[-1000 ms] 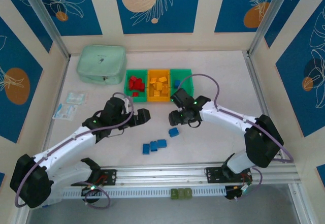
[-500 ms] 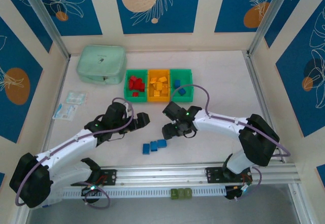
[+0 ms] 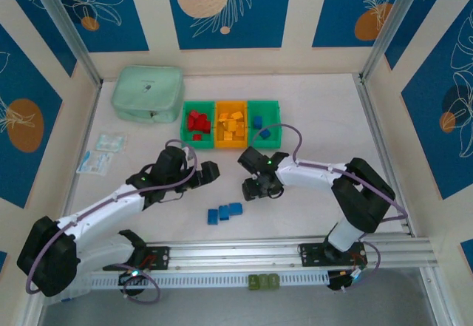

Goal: Sort the legos into containers by color
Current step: Pick up the lego from the bottom-center of the table, then place the lego in the container.

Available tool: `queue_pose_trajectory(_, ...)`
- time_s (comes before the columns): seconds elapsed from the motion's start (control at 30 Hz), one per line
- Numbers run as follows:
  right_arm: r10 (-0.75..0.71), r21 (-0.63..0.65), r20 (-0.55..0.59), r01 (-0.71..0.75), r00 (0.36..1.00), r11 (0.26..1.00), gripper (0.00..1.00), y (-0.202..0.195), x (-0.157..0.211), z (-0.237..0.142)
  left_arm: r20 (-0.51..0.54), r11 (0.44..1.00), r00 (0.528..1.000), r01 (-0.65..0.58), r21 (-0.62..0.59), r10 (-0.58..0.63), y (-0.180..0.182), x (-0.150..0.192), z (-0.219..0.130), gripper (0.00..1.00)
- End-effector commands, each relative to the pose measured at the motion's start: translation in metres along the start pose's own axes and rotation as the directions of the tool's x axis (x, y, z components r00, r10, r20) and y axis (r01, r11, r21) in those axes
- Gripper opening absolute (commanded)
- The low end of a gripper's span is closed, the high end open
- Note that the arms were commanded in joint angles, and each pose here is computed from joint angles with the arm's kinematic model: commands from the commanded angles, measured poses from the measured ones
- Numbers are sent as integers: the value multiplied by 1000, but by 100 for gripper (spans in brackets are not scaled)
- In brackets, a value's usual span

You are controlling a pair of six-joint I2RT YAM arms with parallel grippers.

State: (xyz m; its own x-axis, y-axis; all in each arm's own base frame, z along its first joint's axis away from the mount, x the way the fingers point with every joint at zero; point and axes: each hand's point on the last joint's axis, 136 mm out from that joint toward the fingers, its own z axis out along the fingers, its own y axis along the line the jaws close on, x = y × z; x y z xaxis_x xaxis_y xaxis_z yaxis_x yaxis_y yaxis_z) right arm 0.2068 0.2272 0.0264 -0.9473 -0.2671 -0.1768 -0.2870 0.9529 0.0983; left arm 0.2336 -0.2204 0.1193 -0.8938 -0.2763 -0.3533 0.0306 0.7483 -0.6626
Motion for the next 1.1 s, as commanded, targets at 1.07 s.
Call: queue_pose_trajectory(1.07,193,97,363,-243,912,965,44,-115,-224,-85,98,973,969,-230,5,228,-71,-74,-4,99)
